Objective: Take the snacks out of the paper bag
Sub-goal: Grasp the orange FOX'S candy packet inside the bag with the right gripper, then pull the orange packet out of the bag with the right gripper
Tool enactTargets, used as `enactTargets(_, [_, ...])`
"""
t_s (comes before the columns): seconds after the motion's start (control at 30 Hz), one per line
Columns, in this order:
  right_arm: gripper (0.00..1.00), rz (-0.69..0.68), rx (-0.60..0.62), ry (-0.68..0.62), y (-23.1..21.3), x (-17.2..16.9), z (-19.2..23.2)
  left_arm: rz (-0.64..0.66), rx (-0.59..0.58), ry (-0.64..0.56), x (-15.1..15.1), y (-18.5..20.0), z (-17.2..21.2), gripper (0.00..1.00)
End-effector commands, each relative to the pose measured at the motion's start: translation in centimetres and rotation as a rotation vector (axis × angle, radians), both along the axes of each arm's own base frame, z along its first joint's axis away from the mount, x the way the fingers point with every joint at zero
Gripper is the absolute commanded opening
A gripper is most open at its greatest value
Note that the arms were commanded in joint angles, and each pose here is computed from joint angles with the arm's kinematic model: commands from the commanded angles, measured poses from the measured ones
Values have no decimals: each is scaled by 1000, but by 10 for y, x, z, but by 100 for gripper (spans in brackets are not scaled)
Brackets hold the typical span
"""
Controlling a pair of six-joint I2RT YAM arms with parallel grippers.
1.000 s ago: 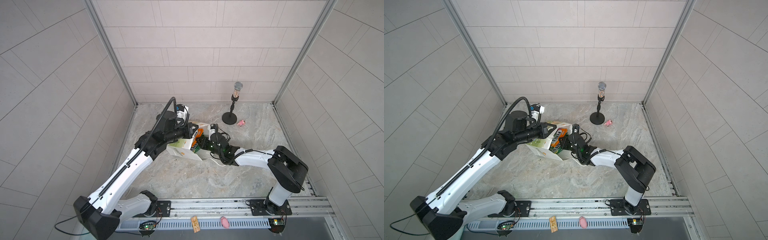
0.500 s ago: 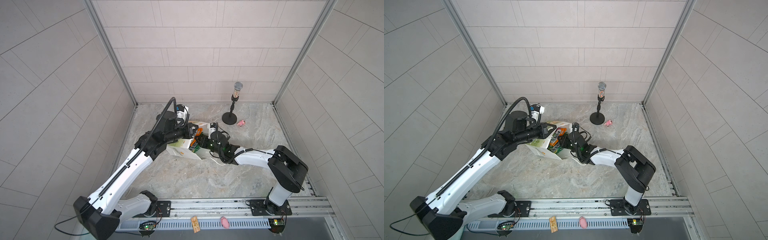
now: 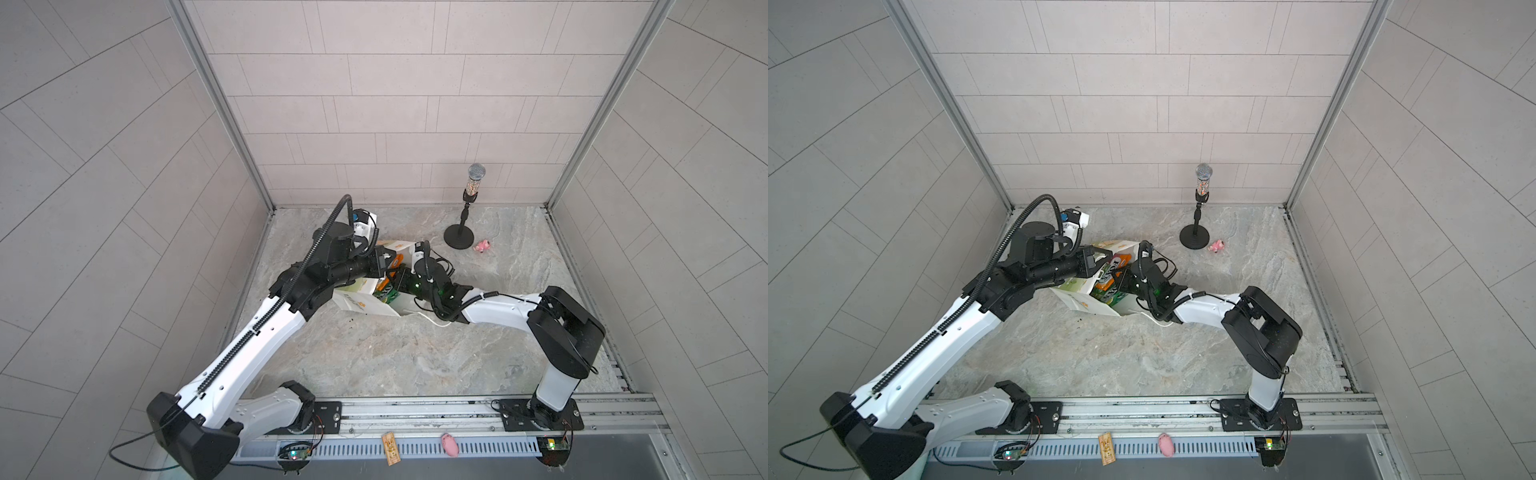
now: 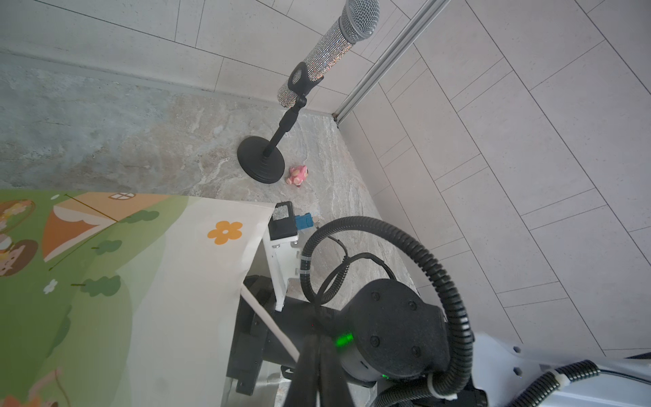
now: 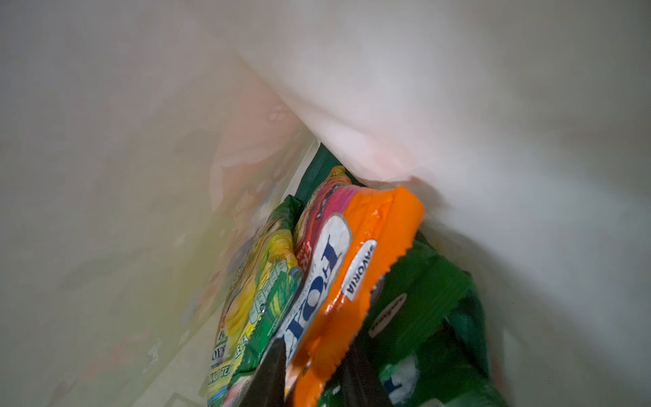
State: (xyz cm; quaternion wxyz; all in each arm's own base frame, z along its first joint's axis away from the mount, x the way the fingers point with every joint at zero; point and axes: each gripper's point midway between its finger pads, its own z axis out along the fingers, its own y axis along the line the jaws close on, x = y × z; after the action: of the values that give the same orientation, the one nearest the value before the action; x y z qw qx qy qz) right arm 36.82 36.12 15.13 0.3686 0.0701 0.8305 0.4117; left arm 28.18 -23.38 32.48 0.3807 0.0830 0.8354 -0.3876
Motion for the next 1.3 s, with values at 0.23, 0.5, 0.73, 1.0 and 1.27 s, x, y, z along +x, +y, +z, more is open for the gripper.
enactTargets(0.23, [28, -1, -22, 51, 7, 11, -16, -76, -44, -55, -15, -9, 22, 0])
enactTargets(0.5, [18, 25, -20, 56, 13, 11, -17, -57, -25, -57, -13, -6, 20, 0])
enactTargets(0.73, [0, 45, -62, 3, 1, 1, 1, 36, 22, -64, -4, 8, 15, 0])
enactTargets(1.0, [0, 51, -93, -29, -21, -9, 14, 124, 66, -66, 3, 22, 8, 0])
enactTargets(1.27, [0, 105, -97, -61, -39, -22, 28, 160, 77, -58, 8, 27, 5, 0])
